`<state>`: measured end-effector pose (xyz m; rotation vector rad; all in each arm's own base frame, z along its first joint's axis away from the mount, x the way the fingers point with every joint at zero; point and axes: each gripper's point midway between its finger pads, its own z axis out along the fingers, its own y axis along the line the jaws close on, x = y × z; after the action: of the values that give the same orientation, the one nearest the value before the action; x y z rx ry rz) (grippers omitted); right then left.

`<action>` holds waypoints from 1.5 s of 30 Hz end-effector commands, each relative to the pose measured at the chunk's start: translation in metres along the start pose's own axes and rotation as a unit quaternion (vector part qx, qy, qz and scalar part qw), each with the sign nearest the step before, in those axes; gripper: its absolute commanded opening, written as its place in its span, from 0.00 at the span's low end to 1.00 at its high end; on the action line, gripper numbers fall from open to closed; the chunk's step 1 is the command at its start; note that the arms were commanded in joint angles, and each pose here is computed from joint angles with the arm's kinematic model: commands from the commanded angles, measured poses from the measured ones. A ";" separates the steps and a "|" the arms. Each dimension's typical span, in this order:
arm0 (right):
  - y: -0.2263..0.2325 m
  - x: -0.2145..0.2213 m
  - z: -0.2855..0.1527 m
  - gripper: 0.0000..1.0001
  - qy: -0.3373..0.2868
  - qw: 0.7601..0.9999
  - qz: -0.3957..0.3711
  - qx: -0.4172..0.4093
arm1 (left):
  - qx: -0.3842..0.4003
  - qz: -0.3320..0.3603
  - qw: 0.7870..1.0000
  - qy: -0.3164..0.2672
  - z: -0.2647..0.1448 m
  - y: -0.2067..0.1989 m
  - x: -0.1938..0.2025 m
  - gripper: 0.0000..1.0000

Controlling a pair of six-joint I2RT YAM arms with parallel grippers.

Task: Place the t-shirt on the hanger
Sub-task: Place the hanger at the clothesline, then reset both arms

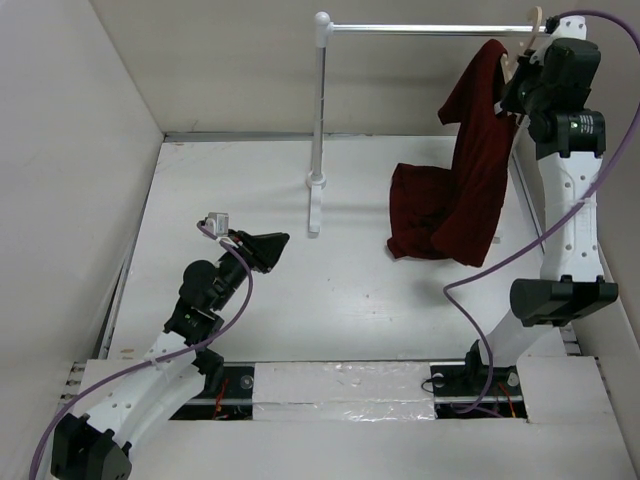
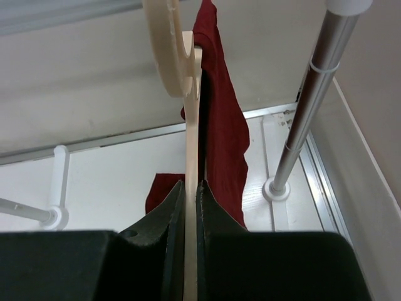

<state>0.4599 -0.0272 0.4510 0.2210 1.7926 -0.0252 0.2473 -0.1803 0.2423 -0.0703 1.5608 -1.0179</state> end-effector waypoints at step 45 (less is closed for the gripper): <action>0.037 -0.082 -0.163 1.00 -0.302 0.924 0.123 -0.198 | 0.032 0.024 0.999 -0.020 0.003 -0.018 -0.017 0.53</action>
<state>0.3824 -0.0210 0.5136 0.2619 1.3437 0.2346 0.2509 -0.1830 0.2309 -0.0500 1.5988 -0.9959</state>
